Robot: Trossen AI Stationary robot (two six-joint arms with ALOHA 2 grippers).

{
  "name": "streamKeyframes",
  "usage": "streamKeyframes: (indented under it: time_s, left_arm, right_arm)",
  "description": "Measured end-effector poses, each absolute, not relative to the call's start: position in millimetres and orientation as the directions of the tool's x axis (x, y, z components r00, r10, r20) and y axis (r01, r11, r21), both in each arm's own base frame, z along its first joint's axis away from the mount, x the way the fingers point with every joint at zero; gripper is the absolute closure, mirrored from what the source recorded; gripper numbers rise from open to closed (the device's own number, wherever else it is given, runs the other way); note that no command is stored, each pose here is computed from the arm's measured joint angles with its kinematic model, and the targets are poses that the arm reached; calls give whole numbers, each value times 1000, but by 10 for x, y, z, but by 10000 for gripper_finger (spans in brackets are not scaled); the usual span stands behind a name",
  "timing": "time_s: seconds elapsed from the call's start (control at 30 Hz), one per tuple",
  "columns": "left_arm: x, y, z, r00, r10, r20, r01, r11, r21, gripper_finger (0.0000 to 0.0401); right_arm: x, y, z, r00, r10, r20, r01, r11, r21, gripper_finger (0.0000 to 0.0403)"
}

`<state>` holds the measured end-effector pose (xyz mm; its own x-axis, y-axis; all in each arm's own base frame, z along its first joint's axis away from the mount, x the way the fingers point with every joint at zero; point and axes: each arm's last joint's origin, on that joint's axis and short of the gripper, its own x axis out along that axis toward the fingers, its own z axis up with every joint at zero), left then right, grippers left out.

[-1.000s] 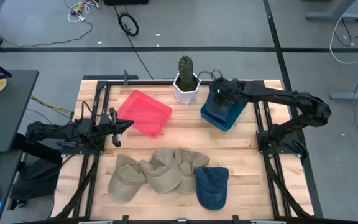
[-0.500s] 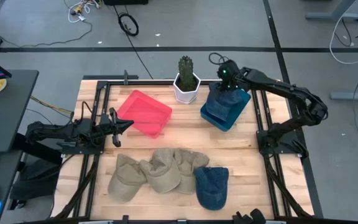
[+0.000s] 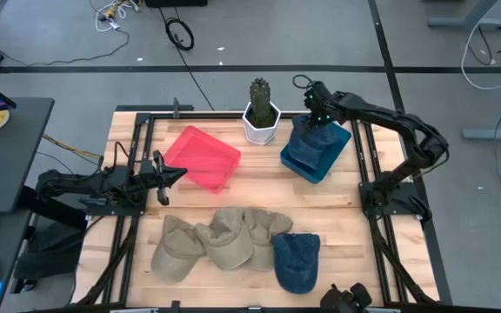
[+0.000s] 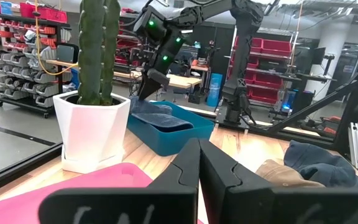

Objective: Pick & Place hat
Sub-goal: Put the right blue cap into the blue bin

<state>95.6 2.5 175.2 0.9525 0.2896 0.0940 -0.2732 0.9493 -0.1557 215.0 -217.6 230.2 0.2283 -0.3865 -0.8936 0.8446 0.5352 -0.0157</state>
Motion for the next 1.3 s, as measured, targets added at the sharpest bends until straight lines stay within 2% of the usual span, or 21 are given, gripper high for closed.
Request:
streamKeyframes:
  time_s: [0.23,0.37,0.5,0.63,0.7,0.83,1.03,1.3]
  left_arm:
    - [956,25,1752,953,290,94,-273,949,-156,396]
    - [956,25,1752,952,290,94,-274,949,-156,396]
    - [956,25,1752,952,290,94,-273,949,-156,396]
    - [956,25,1752,952,290,94,-274,949,-156,396]
    - [956,25,1752,953,290,94,-273,949,-156,396]
    - [956,25,1752,952,290,94,-273,949,-156,396]
    - [956,25,1752,952,290,94,-273,949,-156,396]
    - [956,25,1752,953,290,94,-273,949,-156,396]
  right_arm:
    - [2198,-2222,2153,202,-352,-914,832,554,-30,192]
    - [2214,-2233,2109,198,-340,-919,831,556,-27,215]
    - [2218,-2226,2108,196,-338,-920,818,573,-36,272]
    - [2195,-2202,2097,173,-315,-933,813,580,-45,369]
    - [2197,-2176,2091,161,-303,-939,805,591,-52,390]
    - [2192,-2113,2077,120,-278,-953,805,589,-70,380]
    - [2163,-2013,2060,11,-264,-964,824,549,-141,395]
    - [2197,-1991,2062,24,-269,-963,824,551,-134,388]
